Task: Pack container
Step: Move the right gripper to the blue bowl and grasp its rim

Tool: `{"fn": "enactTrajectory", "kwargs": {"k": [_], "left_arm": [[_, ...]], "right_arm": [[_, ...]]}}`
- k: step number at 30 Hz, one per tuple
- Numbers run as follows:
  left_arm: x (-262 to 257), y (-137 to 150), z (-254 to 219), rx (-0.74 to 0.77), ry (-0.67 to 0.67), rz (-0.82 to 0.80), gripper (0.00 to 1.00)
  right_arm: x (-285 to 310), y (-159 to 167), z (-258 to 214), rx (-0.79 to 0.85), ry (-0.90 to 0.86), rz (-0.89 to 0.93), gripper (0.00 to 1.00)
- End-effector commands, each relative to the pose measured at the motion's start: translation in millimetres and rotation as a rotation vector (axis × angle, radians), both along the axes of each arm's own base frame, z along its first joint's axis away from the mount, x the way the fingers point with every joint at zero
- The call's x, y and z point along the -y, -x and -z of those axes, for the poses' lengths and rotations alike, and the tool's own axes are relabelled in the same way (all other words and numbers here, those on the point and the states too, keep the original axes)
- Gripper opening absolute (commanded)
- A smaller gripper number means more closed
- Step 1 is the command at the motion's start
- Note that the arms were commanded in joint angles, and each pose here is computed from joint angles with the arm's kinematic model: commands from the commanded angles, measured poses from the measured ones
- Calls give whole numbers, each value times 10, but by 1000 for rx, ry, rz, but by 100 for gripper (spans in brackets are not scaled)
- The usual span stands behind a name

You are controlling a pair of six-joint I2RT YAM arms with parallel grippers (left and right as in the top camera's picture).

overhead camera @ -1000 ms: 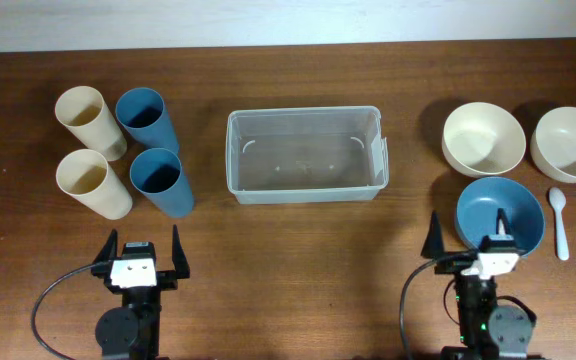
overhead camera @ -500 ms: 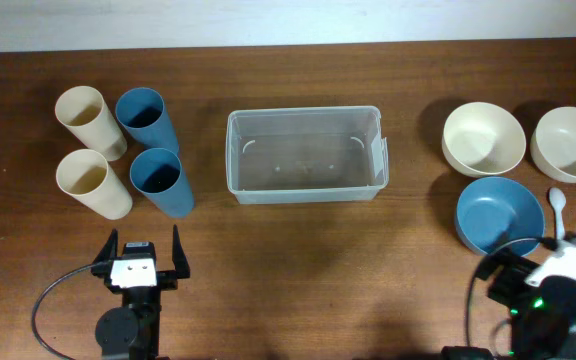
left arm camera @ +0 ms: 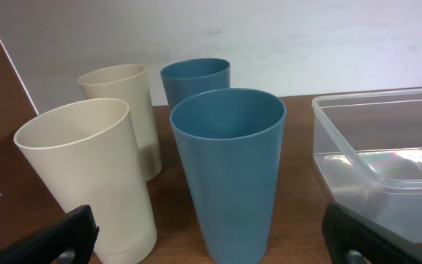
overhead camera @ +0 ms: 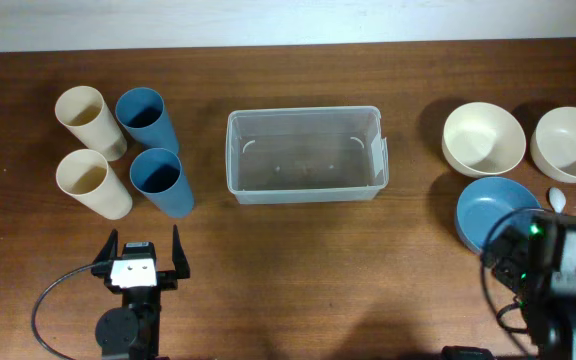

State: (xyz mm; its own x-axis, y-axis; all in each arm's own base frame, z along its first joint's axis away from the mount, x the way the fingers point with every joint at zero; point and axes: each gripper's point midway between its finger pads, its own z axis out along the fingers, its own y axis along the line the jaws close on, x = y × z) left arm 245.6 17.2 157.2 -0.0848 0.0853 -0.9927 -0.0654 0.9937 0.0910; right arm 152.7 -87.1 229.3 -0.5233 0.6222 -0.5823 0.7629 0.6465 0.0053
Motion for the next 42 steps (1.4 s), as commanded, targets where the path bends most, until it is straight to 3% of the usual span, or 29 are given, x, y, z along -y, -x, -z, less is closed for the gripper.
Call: {"fn": "enactTrajectory", "kwargs": {"k": [1, 10, 16, 22, 29, 42], "left_arm": [[32, 1, 10, -3, -18, 19, 100], [32, 1, 9, -2, -18, 19, 100], [31, 1, 10, -3, -18, 18, 100], [32, 1, 10, -3, -18, 19, 100], [31, 1, 10, -3, -18, 18, 100], [31, 1, 10, -3, -18, 18, 100]], "right_arm": [[305, 170, 37, 132, -49, 545, 99], [550, 77, 476, -130, -62, 695, 99], [590, -369, 1000, -217, -146, 682, 99], [484, -884, 1463, -234, -320, 535, 99], [424, -878, 1556, -271, -421, 456, 99], [297, -573, 2075, -306, -508, 490, 99]]}}
